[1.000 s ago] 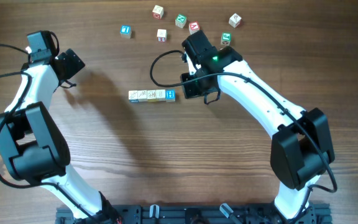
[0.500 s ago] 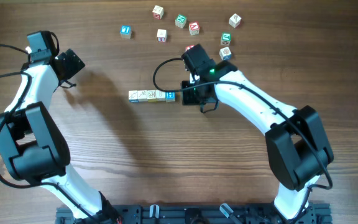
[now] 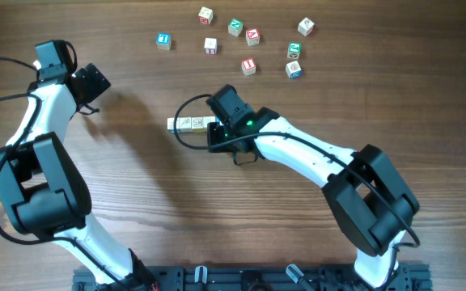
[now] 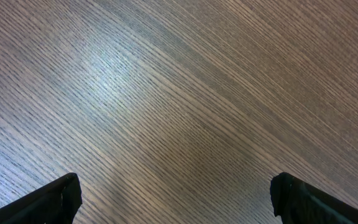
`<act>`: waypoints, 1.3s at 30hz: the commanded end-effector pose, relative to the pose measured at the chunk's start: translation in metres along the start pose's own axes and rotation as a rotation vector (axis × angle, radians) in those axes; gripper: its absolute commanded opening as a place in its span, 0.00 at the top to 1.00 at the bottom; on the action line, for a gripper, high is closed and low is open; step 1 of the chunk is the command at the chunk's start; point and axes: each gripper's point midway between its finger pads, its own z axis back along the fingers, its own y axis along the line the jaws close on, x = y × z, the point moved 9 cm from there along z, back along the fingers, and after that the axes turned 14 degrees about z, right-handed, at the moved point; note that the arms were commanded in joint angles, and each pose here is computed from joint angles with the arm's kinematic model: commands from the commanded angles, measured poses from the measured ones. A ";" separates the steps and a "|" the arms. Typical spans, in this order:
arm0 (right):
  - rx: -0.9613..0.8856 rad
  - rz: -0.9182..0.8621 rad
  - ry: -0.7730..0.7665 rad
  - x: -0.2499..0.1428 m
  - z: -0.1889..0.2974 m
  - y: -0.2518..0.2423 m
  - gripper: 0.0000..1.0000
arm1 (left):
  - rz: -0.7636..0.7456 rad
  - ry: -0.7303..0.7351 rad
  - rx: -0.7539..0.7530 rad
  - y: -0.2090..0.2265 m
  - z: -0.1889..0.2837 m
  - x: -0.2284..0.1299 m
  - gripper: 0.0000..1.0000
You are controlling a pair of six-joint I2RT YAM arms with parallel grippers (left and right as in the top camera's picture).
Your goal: Form a horizontal line
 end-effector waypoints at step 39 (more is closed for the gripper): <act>-0.057 -0.140 0.023 -0.006 -0.023 -0.016 0.96 | -0.003 -0.003 0.011 0.002 -0.003 0.000 0.00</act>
